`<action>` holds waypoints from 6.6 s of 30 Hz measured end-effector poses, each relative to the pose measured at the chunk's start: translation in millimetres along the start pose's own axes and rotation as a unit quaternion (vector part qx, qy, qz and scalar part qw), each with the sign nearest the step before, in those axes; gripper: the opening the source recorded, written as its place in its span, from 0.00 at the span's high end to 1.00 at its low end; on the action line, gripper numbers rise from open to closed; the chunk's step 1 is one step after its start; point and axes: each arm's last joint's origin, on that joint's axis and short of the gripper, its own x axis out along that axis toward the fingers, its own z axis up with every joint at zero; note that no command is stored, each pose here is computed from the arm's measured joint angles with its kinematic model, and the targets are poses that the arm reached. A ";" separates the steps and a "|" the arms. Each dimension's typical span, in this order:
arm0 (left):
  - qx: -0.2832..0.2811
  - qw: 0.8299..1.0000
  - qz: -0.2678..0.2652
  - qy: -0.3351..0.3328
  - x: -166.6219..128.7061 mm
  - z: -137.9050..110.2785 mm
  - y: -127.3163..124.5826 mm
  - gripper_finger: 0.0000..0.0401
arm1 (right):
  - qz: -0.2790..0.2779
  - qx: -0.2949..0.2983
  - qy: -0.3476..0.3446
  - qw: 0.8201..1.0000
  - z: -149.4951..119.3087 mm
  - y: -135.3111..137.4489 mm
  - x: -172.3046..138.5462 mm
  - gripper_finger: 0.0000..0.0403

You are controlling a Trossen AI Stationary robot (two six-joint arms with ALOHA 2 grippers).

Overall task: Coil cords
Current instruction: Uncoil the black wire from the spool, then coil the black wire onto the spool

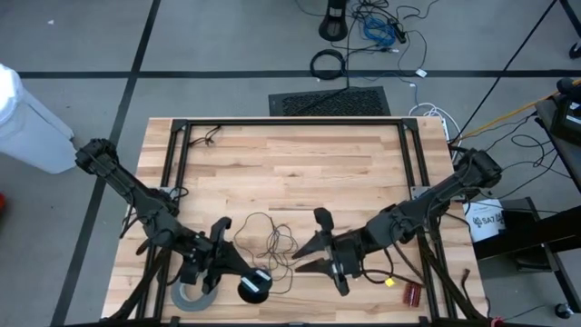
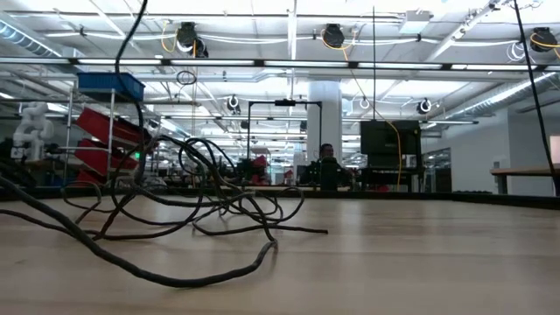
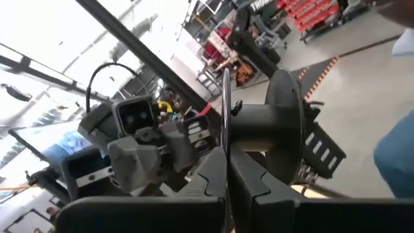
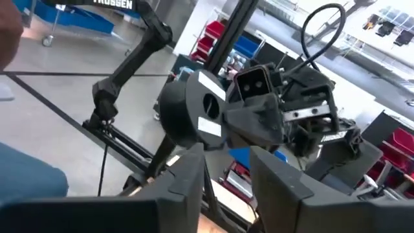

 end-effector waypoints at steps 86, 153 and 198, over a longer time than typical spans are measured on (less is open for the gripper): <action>0.034 0.963 0.146 0.222 -21.9 9.1 -5.0 1.00 | -0.011 0.145 0.126 0.981 1.3 2.9 -30.4 0.95; -0.107 0.941 0.086 0.308 -4.1 -19.5 -78.1 1.00 | -0.089 0.218 0.168 0.957 -30.7 70.6 5.3 0.85; -0.086 0.968 0.030 0.233 5.9 -13.3 -69.8 1.00 | -0.098 0.094 0.139 0.981 -33.0 62.6 17.8 0.81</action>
